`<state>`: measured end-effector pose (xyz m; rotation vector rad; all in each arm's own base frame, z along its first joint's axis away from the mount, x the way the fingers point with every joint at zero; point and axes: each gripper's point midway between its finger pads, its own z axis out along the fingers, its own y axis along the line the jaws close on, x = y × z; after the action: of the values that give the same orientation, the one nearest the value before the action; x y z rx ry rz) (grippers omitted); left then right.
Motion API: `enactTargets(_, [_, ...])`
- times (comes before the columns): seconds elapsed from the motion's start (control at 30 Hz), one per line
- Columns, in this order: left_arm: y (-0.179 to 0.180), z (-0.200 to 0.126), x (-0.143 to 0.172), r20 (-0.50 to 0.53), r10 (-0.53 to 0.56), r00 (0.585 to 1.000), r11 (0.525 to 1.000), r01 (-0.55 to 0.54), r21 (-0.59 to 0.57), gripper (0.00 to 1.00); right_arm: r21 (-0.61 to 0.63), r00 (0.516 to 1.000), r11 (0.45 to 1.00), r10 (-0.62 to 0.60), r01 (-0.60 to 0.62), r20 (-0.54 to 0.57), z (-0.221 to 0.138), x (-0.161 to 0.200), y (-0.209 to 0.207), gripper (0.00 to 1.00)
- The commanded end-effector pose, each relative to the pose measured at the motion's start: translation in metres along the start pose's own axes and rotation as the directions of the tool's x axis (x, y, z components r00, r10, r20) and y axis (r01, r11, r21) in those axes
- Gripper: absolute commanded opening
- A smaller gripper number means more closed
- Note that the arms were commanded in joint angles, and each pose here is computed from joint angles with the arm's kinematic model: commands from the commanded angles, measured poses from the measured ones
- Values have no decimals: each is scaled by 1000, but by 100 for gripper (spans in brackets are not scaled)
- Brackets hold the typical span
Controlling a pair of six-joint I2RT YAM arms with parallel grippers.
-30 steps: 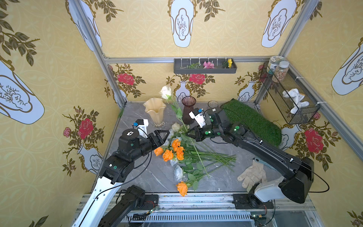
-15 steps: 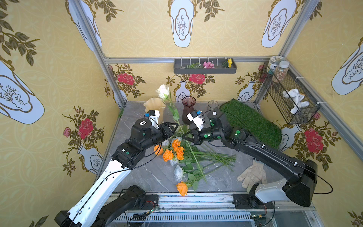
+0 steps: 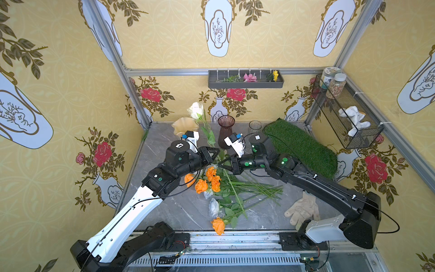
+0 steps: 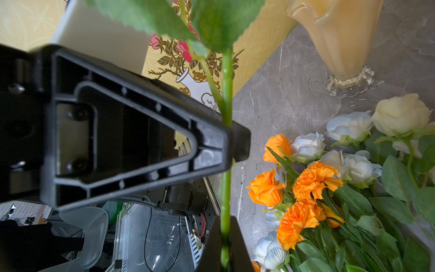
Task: Arrange the flowers in different vases according to their colors
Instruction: Pick up the flower at the center of the board, then insert the flower into the vase.
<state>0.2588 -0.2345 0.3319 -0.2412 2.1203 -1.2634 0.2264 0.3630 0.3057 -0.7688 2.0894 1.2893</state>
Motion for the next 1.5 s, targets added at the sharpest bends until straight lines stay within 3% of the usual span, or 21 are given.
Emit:
enactTargets(0.0, [-3, 5, 2, -3, 10, 1000, 1000, -10, 15, 26, -10, 998, 999, -30, 31, 54, -3, -12, 5, 0])
enactTargets(0.27, [3, 9, 9, -12, 8, 1000, 1000, -8, -6, 15, 5, 998, 1000, -30, 30, 58, -4, -9, 0, 0])
enactTargets(0.4, [5, 9, 9, -7, 10, 1000, 1000, -10, -12, 0, 10, 998, 1000, -26, 26, 56, -2, -7, -4, 0])
enactTargets(0.5, [7, 8, 8, -1, 15, 1000, 1000, -15, -26, 0, 15, 998, 1000, -24, 24, 53, 0, -5, -6, 0])
enactTargets(0.53, [7, 7, 7, 4, 20, 1000, 999, -20, -31, 0, 22, 998, 1000, -22, 21, 53, 0, -5, -8, 4])
enactTargets(0.6, [8, 3, 3, 16, 37, 999, 998, -36, -57, 0, 65, 998, 998, -18, 14, 64, -1, -6, -15, 31])
enactTargets(0.63, [9, 1, 0, 27, 52, 998, 996, -50, -79, 0, 103, 997, 995, -17, 9, 80, -3, -7, -21, 53])
enactTargets(0.67, [8, -3, -5, 41, 74, 996, 993, -69, -101, 0, 141, 995, 990, -16, 2, 96, -6, -8, -27, 92])
enactTargets(0.7, [10, -7, -11, 53, 108, 993, 985, -100, -143, 0, 186, 993, 982, -19, -4, 120, -10, -11, -34, 97])
enactTargets(0.77, [12, -18, -25, 77, 181, 980, 959, -159, -235, 0, 257, 986, 966, -30, -12, 161, -19, -15, -45, 97])
enactTargets(0.87, [18, -37, -54, 120, 308, 944, 885, -238, -401, 0, 361, 965, 931, -48, -51, 259, -40, -23, -69, 97])
enactTargets(1.0, [22, -63, -99, 196, 406, 893, 812, -253, -527, 0, 398, 880, 905, -63, -149, 471, -80, -34, -95, 97])
enactTargets(1.1, [22, -88, -139, 290, 463, 838, 770, -217, -600, 0, 350, 754, 914, -80, -206, 652, -114, -40, -107, 97])
enactTargets(1.23, [6, -113, -185, 407, 561, 720, 713, -171, -680, 0, 349, 638, 918, -154, -191, 755, -132, -32, -116, 97])
enactTargets(1.47, [-50, -150, -253, 597, 692, 406, 680, -88, -728, 0, 334, 545, 929, -198, -161, 815, -132, -9, -132, 97])
